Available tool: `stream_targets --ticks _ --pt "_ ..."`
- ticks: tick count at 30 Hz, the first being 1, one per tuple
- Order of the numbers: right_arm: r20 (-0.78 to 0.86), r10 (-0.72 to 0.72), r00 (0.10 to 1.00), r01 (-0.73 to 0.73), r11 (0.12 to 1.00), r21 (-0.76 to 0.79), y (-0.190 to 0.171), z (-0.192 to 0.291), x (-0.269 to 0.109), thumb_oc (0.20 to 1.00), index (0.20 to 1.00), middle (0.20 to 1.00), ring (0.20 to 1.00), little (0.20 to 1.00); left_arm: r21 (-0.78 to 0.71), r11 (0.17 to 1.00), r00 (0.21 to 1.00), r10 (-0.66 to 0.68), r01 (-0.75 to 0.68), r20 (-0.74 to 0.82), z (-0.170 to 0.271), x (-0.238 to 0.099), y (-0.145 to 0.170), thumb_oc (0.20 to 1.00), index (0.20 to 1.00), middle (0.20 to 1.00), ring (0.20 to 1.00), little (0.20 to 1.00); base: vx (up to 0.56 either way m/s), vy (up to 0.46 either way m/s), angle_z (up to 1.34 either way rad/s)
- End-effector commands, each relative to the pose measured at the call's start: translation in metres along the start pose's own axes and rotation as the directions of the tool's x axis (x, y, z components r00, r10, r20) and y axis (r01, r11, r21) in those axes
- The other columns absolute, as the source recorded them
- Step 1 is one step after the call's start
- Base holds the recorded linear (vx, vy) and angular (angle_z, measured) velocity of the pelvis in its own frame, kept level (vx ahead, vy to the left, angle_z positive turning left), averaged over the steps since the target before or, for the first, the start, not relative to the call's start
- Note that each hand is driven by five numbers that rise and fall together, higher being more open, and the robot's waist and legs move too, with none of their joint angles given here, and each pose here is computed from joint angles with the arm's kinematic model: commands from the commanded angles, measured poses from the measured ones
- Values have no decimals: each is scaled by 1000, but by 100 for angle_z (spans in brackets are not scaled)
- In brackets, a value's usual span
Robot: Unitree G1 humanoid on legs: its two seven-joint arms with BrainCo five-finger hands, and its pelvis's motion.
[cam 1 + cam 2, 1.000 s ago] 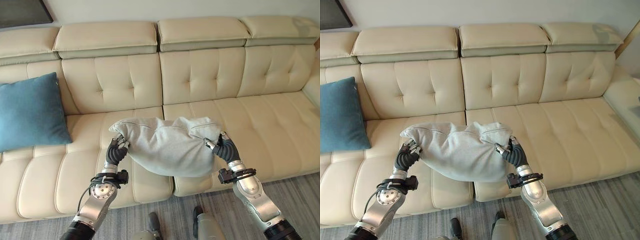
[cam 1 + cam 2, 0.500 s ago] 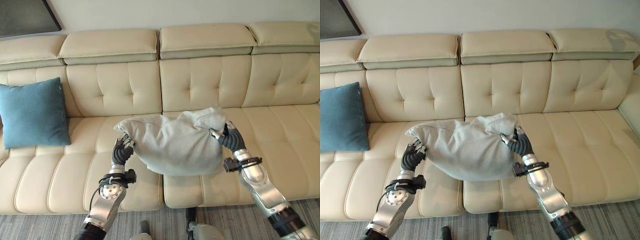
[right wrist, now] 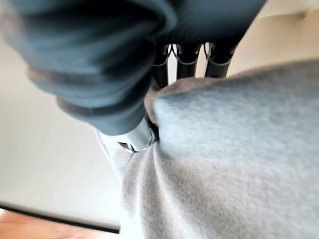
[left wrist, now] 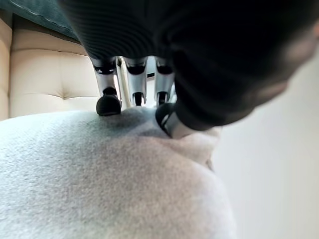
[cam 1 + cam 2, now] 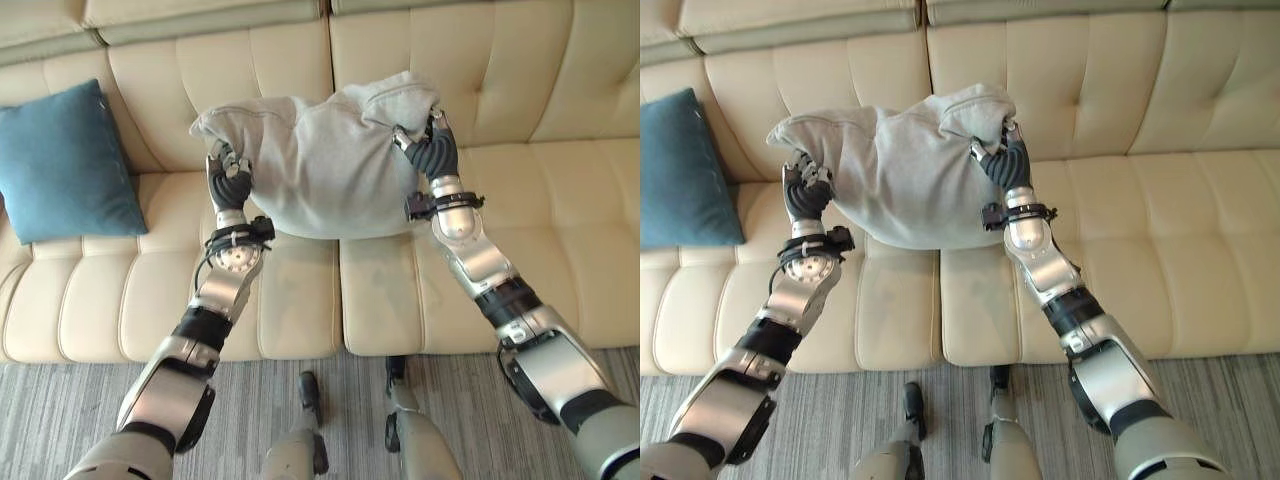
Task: Pick up all the scattered cushions and arrange them neatly on the sofa.
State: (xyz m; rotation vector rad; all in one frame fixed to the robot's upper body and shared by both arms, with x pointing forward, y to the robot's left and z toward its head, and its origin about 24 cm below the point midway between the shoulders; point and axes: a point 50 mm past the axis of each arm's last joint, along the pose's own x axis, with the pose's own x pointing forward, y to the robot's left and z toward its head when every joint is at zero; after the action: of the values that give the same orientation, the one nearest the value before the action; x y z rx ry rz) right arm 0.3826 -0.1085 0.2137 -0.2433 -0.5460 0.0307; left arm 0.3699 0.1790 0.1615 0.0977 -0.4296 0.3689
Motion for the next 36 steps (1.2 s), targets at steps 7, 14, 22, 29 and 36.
stream_targets --ticks 7,14,22,29,36 --pt "226 25 974 -25 1000 -4 3 81 52 1000 1000 1000 1000 1000 -38 988 943 -134 152 305 91 44 -40 1000 1000 1000 1000 1000 9 -8 0" --pt "235 -129 963 137 990 -18 -55 92 65 1000 1000 1000 1000 1000 4 998 945 -54 55 323 109 76 13 1000 1000 1000 1000 1000 16 2 2" --pt "190 -234 954 227 972 55 -101 80 56 1000 1000 1000 1000 1000 41 999 972 16 -26 233 88 82 69 1000 1000 1000 1000 1000 26 28 6" --pt "135 -184 974 177 982 63 -115 39 15 1000 1000 1000 1000 1000 37 999 994 -16 12 104 31 43 89 1000 1000 1000 1000 1000 13 30 0" --pt "-189 30 982 -43 997 -64 -110 -57 -124 1000 1000 1000 1000 1000 108 963 937 -209 247 -279 -73 -94 118 1000 1000 1000 1000 1000 47 31 -7"
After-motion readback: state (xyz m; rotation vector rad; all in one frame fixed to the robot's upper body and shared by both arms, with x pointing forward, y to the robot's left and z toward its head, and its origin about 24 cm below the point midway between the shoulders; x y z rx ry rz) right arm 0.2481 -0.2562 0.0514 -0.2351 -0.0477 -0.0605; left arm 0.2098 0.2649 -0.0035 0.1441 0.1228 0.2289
